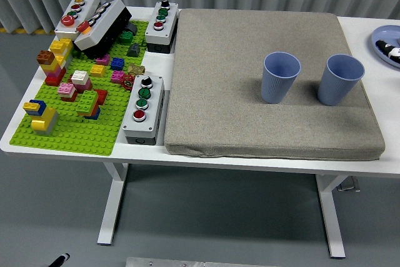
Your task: Pick cup pour cup place
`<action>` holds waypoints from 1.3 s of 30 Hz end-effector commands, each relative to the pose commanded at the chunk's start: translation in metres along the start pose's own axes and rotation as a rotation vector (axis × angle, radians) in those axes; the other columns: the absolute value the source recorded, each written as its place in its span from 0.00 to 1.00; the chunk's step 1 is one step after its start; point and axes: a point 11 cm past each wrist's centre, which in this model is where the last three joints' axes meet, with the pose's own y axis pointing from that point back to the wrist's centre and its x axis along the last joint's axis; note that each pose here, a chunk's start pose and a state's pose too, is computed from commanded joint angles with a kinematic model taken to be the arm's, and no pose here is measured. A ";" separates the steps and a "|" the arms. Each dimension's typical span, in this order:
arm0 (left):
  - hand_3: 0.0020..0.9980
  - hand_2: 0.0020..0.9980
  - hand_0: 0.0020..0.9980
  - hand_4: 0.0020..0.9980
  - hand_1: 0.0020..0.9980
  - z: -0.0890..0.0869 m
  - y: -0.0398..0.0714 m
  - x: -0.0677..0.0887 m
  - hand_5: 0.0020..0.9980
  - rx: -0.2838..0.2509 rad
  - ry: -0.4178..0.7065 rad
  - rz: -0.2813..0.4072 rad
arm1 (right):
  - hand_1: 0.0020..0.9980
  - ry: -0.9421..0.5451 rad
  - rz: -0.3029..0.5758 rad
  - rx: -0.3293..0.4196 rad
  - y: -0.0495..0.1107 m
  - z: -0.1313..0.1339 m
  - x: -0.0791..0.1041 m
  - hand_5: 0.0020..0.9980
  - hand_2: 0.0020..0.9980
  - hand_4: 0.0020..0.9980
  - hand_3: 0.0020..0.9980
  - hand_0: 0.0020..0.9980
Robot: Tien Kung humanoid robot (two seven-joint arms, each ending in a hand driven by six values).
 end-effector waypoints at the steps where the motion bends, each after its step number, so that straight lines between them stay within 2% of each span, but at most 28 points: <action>1: 0.78 0.86 0.84 0.62 0.81 0.001 0.000 0.000 1.00 -0.001 -0.002 0.000 | 0.80 -0.022 0.021 0.010 -0.003 -0.001 0.000 0.45 0.79 0.85 0.80 0.88; 2: 0.78 0.86 0.84 0.62 0.81 0.001 0.000 0.000 1.00 -0.001 -0.003 0.000 | 0.80 -0.038 0.037 0.015 -0.006 0.000 0.000 0.45 0.79 0.85 0.80 0.88; 3: 0.78 0.86 0.84 0.62 0.81 0.001 0.000 0.000 1.00 -0.001 -0.004 -0.001 | 0.61 -0.075 0.058 0.023 -0.009 0.002 -0.001 0.71 0.53 0.79 0.62 0.76; 8: 0.78 0.86 0.84 0.62 0.81 0.002 0.000 -0.002 1.00 -0.002 -0.006 -0.005 | 0.61 -0.147 0.097 0.046 -0.015 0.008 -0.007 0.71 0.53 0.79 0.62 0.76; 9: 0.78 0.86 0.84 0.62 0.81 0.002 0.000 -0.003 1.00 -0.002 -0.007 -0.007 | 0.62 -0.159 0.105 0.047 -0.016 0.010 -0.009 0.81 0.56 0.81 0.64 0.74; 14: 0.78 0.86 0.84 0.62 0.81 0.002 -0.001 -0.004 1.00 -0.002 -0.012 -0.011 | 0.62 -0.211 0.104 0.046 -0.020 0.013 -0.015 0.81 0.56 0.81 0.64 0.74; 15: 0.78 0.86 0.84 0.62 0.81 0.001 -0.001 -0.005 1.00 -0.001 -0.013 -0.011 | 0.66 -0.214 0.103 0.045 -0.020 0.013 -0.016 0.95 0.61 0.85 0.66 0.76; 37: 0.78 0.86 0.84 0.62 0.81 0.004 -0.001 -0.005 1.00 -0.009 -0.008 -0.011 | 0.68 -0.220 0.115 0.021 -0.020 0.019 -0.014 0.99 0.63 0.85 0.68 0.78; 39: 0.78 0.86 0.84 0.62 0.81 0.003 -0.001 -0.005 1.00 -0.008 -0.006 -0.011 | 0.68 -0.219 0.114 0.020 -0.019 0.020 -0.014 0.99 0.63 0.84 0.68 0.81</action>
